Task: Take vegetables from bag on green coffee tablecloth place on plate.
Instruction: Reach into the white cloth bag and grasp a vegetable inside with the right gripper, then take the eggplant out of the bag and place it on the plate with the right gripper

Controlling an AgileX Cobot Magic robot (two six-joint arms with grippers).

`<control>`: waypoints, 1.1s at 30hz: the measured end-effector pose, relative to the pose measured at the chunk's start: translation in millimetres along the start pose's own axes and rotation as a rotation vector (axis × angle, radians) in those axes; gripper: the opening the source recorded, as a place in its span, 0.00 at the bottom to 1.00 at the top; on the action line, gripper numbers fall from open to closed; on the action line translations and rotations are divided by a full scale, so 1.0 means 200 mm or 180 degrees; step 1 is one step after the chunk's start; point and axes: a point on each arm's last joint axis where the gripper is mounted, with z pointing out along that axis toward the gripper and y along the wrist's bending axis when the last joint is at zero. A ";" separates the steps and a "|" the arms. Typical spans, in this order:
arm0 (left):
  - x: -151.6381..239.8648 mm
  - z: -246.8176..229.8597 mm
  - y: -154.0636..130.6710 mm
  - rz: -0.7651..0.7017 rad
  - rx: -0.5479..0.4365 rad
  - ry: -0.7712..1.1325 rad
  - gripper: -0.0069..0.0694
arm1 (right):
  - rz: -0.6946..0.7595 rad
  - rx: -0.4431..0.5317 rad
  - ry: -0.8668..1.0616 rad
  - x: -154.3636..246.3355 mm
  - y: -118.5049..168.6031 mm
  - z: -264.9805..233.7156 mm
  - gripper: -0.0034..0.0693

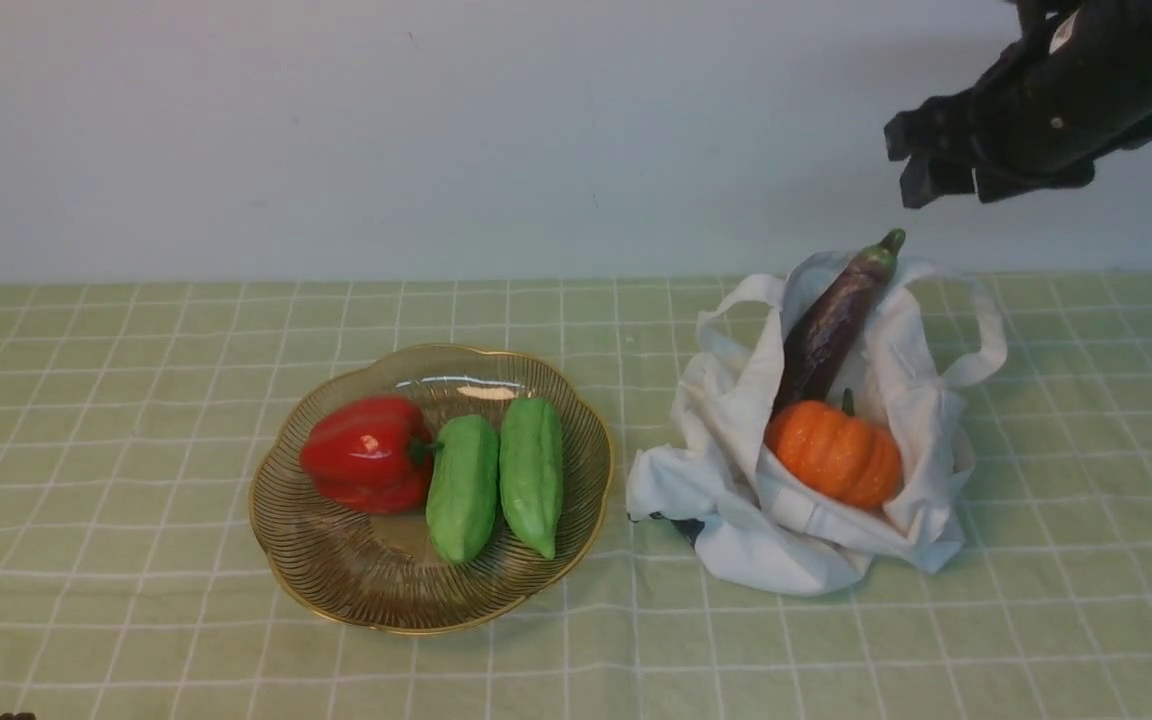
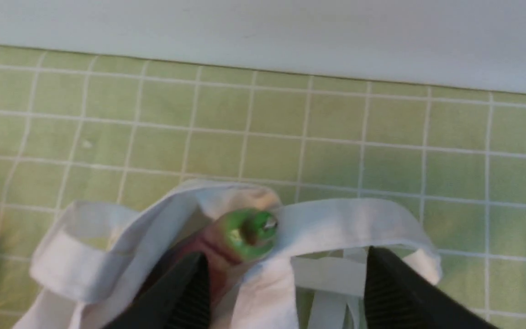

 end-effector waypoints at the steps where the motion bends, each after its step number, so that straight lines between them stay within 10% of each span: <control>1: 0.00 0.00 0.00 0.0000 0.0000 0.0000 0.08 | 0.0019 -0.0014 0.0021 0.00 0.00 0.03 0.70; 11: 0.00 0.00 0.00 0.0000 0.0000 0.0000 0.08 | 0.0077 -0.0135 0.0077 0.03 0.01 0.25 0.70; 19: 0.00 0.00 0.00 0.0000 0.0000 0.0000 0.08 | 0.0061 -0.0218 0.0093 0.04 0.03 0.26 0.19; 33: 0.00 0.00 0.00 0.0000 0.0000 0.0000 0.08 | 0.0076 -0.0527 -0.0463 -0.03 0.08 -0.48 0.18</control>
